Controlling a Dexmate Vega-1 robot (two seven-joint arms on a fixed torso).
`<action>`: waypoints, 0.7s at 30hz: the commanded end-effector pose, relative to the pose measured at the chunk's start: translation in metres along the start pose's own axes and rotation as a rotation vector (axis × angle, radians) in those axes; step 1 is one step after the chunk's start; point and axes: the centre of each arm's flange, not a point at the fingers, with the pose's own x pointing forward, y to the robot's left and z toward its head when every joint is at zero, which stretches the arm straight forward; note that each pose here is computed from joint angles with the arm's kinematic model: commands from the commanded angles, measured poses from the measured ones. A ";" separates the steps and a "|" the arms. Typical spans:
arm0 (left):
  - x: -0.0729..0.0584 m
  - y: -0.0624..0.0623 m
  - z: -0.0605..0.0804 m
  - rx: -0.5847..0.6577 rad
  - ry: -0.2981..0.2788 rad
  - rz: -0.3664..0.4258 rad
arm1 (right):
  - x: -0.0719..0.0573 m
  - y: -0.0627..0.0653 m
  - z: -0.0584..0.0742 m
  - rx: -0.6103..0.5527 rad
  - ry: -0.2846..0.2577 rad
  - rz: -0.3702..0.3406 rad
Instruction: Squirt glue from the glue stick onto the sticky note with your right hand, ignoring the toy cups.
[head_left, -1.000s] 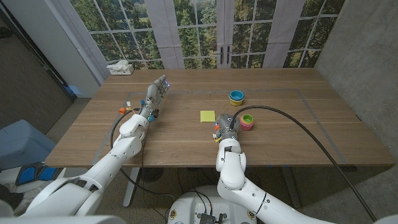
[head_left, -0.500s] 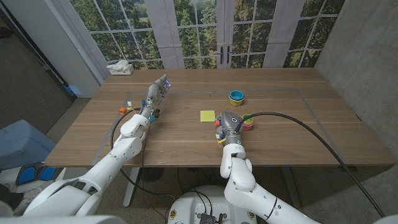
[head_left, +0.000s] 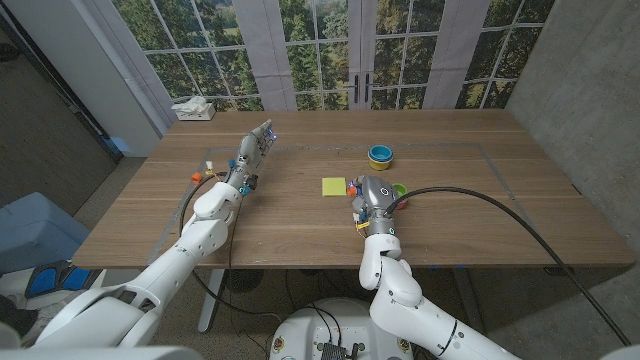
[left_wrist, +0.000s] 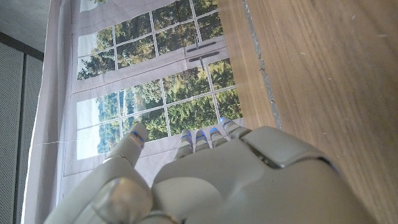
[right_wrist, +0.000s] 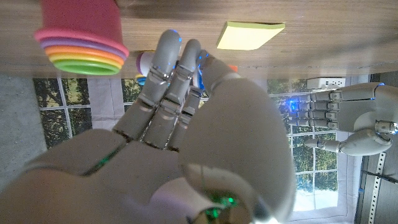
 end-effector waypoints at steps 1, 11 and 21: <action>0.004 -0.002 0.008 0.117 -0.013 -0.005 | 0.003 -0.003 -0.009 0.067 -0.001 -0.044; 0.003 -0.010 0.021 0.250 -0.039 -0.010 | 0.003 -0.008 -0.010 0.120 -0.034 -0.077; -0.002 -0.018 0.027 0.341 -0.042 -0.018 | 0.002 -0.010 -0.009 0.167 -0.055 -0.101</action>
